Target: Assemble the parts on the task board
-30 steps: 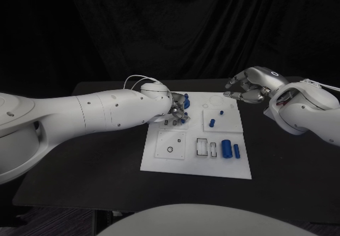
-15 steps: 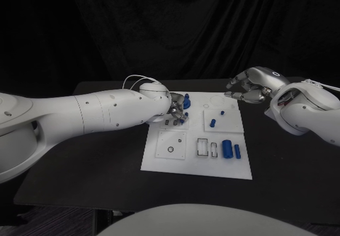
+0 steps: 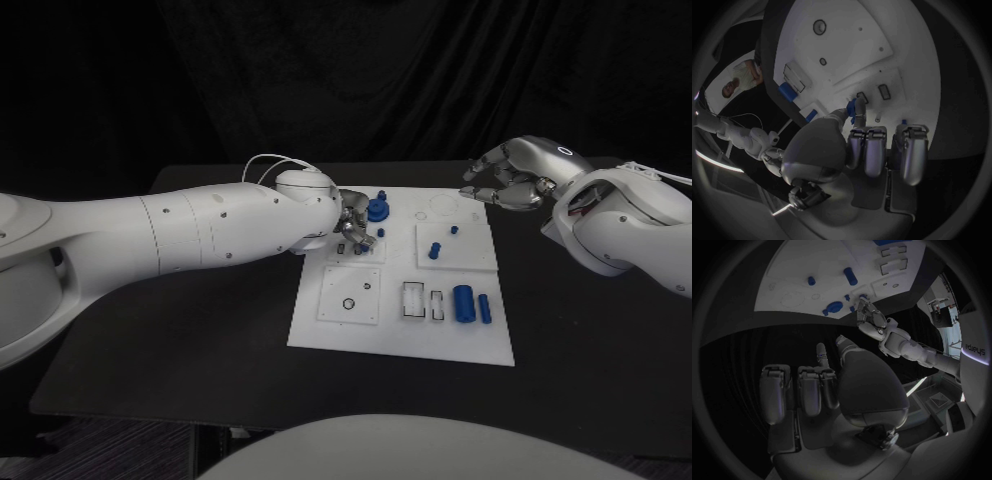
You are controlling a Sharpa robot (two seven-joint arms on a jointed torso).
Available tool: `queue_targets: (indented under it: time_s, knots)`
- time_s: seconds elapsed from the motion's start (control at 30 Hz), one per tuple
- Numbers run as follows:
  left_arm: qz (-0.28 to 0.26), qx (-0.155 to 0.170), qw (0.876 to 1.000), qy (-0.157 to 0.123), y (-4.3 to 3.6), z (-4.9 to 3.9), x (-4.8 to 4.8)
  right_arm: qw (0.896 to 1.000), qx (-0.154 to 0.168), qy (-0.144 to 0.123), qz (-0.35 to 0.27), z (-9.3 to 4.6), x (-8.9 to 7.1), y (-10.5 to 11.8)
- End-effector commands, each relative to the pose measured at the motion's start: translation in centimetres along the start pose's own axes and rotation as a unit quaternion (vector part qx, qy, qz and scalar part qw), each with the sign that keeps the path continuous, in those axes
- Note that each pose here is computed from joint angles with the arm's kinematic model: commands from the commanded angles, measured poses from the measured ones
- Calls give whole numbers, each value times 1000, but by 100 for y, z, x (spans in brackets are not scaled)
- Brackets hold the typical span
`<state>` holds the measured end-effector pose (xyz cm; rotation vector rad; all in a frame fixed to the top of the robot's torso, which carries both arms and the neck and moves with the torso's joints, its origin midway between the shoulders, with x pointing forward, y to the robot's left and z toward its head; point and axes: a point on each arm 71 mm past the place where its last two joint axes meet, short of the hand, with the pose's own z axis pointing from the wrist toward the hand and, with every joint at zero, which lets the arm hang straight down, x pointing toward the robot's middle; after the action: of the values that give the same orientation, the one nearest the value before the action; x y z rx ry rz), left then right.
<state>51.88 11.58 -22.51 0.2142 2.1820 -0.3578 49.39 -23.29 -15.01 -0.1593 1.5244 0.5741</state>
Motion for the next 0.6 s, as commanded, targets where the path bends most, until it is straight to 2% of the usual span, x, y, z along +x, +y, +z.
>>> queue_targets:
  time_s: [0.03,0.6]
  knots:
    - [-1,6,1000,-3,7,-12,17,1000,13,3,-1,-9,4,-29]
    - [-12,-21,1000,-19,132,-76,16,1000,14,7,-1,-6,11,-35]
